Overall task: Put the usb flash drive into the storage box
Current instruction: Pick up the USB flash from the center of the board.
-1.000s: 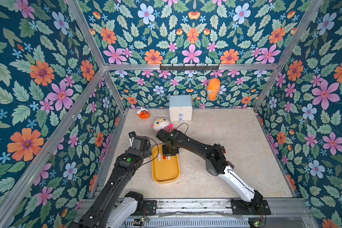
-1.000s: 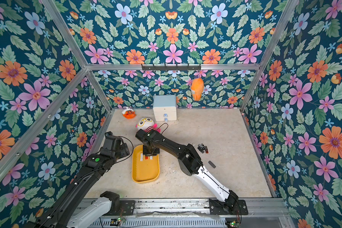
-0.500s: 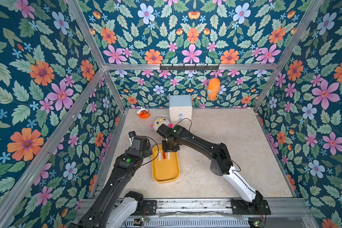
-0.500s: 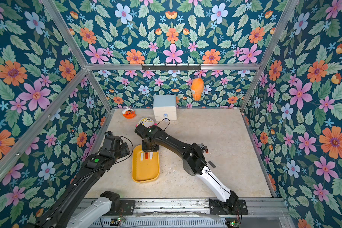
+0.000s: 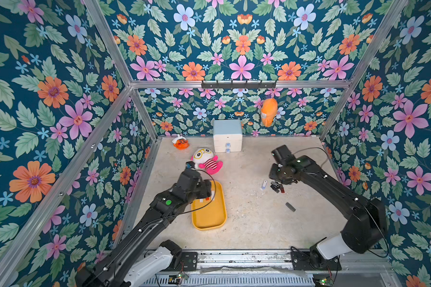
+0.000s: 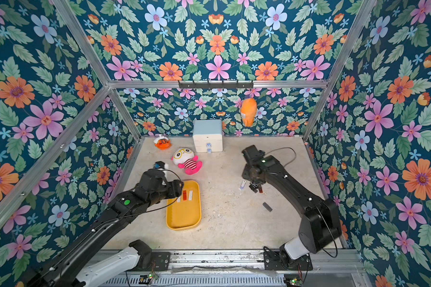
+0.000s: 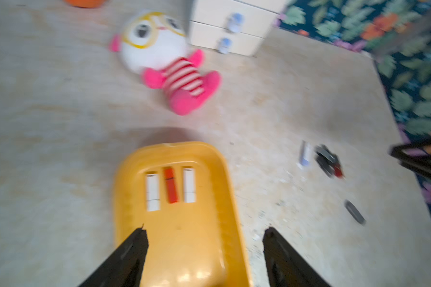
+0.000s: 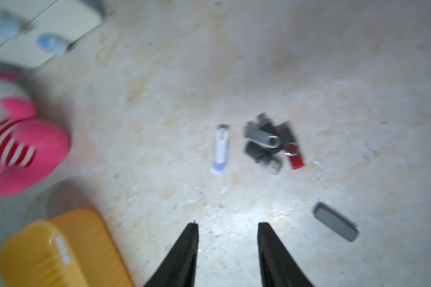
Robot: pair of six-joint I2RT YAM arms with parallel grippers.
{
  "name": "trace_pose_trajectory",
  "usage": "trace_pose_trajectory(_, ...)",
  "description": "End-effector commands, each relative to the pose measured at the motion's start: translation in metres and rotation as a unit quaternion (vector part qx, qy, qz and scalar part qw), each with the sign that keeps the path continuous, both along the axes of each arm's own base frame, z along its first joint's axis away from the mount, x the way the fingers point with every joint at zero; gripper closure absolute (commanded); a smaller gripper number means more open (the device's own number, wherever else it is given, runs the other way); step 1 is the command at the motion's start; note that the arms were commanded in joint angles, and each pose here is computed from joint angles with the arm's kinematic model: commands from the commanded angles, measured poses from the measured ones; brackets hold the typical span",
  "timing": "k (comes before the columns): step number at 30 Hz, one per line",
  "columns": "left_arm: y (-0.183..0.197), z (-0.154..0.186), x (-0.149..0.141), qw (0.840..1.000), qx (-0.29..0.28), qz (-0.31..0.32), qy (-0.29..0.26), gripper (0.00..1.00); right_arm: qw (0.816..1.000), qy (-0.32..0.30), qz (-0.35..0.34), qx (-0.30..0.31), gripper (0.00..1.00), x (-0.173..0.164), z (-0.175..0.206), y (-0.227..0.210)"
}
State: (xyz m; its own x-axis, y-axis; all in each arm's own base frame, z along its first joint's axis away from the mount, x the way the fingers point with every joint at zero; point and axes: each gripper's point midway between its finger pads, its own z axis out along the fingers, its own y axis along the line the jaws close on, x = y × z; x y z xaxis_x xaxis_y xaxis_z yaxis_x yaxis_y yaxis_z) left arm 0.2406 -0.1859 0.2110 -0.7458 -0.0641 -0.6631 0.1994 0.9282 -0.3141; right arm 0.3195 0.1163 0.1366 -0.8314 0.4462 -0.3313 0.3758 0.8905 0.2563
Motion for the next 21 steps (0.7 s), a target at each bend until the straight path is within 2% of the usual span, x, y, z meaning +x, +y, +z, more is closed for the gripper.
trace_pose_trajectory(1,-0.059,-0.015,-0.004,1.0,-0.017,-0.003,0.019,0.22,0.994,-0.011,-0.086,0.066,0.55,0.001,-0.025,-0.051)
trace_pose_trajectory(3,-0.113,-0.031,-0.013,0.998,-0.009,-0.052,0.026,0.23,0.987,-0.006,-0.139,0.082,0.55,-0.008,-0.044,-0.087)
trace_pose_trajectory(6,-0.19,-0.057,-0.027,0.989,0.041,-0.14,0.03,0.22,0.975,0.008,-0.205,0.089,0.55,-0.023,-0.067,-0.129)
trace_pose_trajectory(10,-0.271,-0.093,-0.039,0.955,0.07,-0.286,0.022,0.23,0.957,0.029,-0.268,0.105,0.55,-0.042,-0.09,-0.165)
trace_pose_trajectory(14,-0.315,-0.114,-0.039,0.916,0.092,-0.39,-0.006,0.2,0.956,0.032,-0.28,0.083,0.55,-0.054,-0.101,-0.18)
trace_pose_trajectory(17,-0.332,-0.132,-0.033,0.887,0.133,-0.442,-0.029,0.19,0.956,0.034,-0.281,0.077,0.55,-0.059,-0.108,-0.182)
trace_pose_trajectory(21,-0.351,-0.151,-0.033,0.839,0.168,-0.516,-0.042,0.18,0.956,0.036,-0.28,0.084,0.55,-0.062,-0.113,-0.179)
